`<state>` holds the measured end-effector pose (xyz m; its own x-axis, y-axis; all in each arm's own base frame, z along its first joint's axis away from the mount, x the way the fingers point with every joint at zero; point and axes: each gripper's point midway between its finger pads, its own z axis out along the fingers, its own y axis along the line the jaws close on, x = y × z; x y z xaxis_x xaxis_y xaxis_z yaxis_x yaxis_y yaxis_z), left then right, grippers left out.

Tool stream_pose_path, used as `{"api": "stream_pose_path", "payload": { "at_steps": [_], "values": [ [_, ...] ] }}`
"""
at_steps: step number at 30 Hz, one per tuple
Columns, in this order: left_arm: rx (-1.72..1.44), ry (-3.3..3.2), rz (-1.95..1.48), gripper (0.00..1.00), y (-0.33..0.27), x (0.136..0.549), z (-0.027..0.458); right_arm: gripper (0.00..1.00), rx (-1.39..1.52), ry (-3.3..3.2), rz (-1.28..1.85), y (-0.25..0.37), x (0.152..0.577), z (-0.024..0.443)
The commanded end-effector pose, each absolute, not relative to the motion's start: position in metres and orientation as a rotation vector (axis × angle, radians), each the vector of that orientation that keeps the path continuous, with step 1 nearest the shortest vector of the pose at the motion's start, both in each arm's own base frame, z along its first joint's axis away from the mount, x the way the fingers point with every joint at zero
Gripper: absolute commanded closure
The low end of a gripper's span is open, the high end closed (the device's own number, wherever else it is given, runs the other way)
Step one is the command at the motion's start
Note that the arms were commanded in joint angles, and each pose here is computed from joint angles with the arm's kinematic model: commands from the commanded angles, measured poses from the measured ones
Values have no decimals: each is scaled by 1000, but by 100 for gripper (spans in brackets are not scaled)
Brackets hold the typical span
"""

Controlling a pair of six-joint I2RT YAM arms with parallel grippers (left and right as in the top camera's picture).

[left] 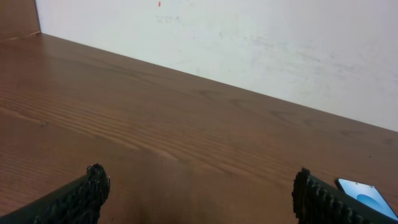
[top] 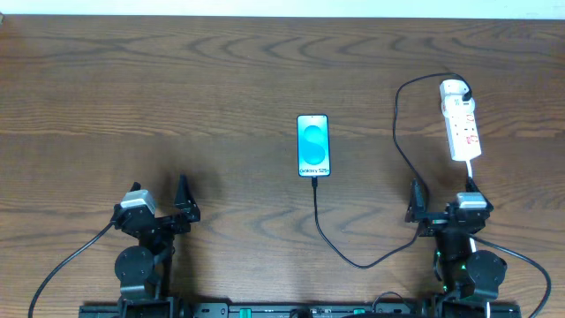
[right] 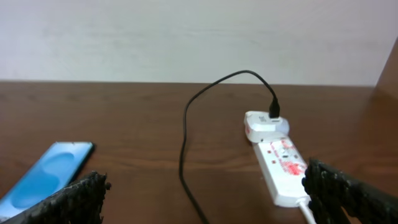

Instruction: Plug charger to phone and switch on socket

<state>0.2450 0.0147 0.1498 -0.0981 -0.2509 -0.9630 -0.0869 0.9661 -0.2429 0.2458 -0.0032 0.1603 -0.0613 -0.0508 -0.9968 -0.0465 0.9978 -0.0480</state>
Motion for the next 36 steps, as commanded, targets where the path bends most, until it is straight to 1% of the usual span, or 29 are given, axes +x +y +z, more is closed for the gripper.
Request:
{"api": "stream_pose_path", "payload": {
  "at_steps": [1, 36],
  "values": [
    [-270, 1723, -131, 4, 16, 244, 133, 1, -181, 1624, -68, 3, 245, 159],
    [-270, 1723, -131, 4, 16, 244, 133, 1, -169, 1624, -79, 0, 246, 160]
  ]
}}
